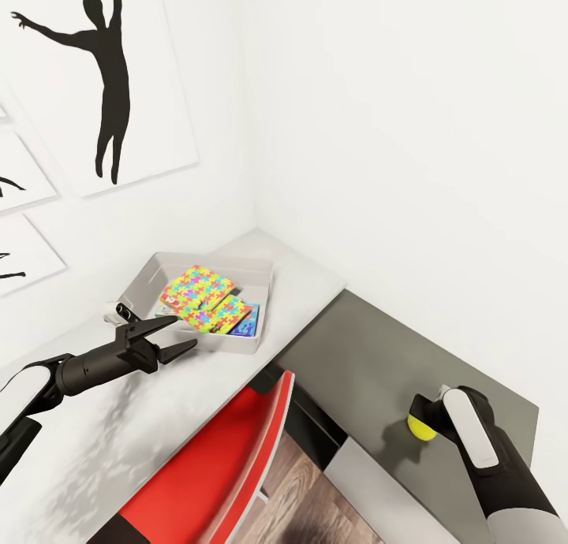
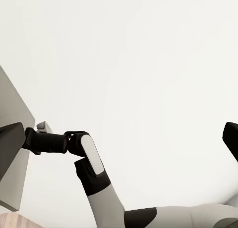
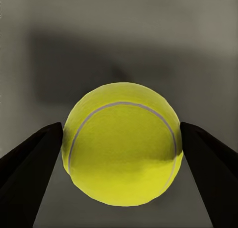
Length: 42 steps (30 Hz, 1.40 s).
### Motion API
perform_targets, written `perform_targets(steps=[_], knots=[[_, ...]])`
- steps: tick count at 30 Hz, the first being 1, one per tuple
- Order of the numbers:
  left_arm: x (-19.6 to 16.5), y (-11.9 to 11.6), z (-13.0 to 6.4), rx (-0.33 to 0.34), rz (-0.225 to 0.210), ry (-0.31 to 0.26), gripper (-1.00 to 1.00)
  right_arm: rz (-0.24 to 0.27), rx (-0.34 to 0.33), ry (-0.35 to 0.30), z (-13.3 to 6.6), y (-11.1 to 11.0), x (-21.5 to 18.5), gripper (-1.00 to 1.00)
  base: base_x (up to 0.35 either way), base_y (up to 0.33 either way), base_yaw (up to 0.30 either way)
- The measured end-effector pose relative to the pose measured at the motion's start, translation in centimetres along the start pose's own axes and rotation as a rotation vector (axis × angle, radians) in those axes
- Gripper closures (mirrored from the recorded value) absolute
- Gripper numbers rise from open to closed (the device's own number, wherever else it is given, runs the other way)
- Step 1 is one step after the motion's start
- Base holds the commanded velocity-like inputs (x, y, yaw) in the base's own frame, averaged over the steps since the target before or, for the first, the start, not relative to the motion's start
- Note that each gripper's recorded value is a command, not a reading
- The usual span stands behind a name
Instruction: Put all the toys in the child's room - the three board games (two on the bed and one on the table), the two jigsaw puzzles on the table, and the tennis ball on the table - inside the toy box on the table in the child's room.
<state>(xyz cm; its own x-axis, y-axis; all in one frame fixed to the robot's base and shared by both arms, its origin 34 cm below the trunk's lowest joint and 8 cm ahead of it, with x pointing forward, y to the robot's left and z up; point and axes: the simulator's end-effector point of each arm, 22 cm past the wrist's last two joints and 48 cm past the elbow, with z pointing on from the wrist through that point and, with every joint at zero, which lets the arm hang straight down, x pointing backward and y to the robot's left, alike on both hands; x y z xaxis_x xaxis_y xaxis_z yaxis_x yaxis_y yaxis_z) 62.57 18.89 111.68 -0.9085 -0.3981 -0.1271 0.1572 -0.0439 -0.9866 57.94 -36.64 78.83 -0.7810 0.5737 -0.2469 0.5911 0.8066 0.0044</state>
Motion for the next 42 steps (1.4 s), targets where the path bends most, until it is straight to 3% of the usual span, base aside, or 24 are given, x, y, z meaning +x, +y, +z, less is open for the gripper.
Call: perform_targets(steps=[13, 31, 34, 42], knots=[[0.0, 0.0, 0.0, 0.0, 0.0, 0.0, -1.0, 0.004, -0.005, 0.0, 0.0, 0.1, 0.0, 1.0, 0.0, 0.0, -0.009], [0.1, -1.4, 0.0, 0.01, 0.023, 0.002, -1.0, 0.007, -0.026, -0.031, -1.4, 0.6, -0.9, 1.0, 0.0, 0.0, -0.118], [0.1, -1.6, 0.0, 0.012, 0.028, 0.001, -1.0, 0.002, -0.074, -0.069, -2.7, 1.8, -1.9, 1.0, 0.0, 0.0, -0.106], [0.2, -2.2, 0.0, 0.017, 0.039, 0.002, -1.0, -0.065, -0.305, -0.252, -11.4, 7.9, -6.8, 1.0, 0.0, 0.0, -0.08]])
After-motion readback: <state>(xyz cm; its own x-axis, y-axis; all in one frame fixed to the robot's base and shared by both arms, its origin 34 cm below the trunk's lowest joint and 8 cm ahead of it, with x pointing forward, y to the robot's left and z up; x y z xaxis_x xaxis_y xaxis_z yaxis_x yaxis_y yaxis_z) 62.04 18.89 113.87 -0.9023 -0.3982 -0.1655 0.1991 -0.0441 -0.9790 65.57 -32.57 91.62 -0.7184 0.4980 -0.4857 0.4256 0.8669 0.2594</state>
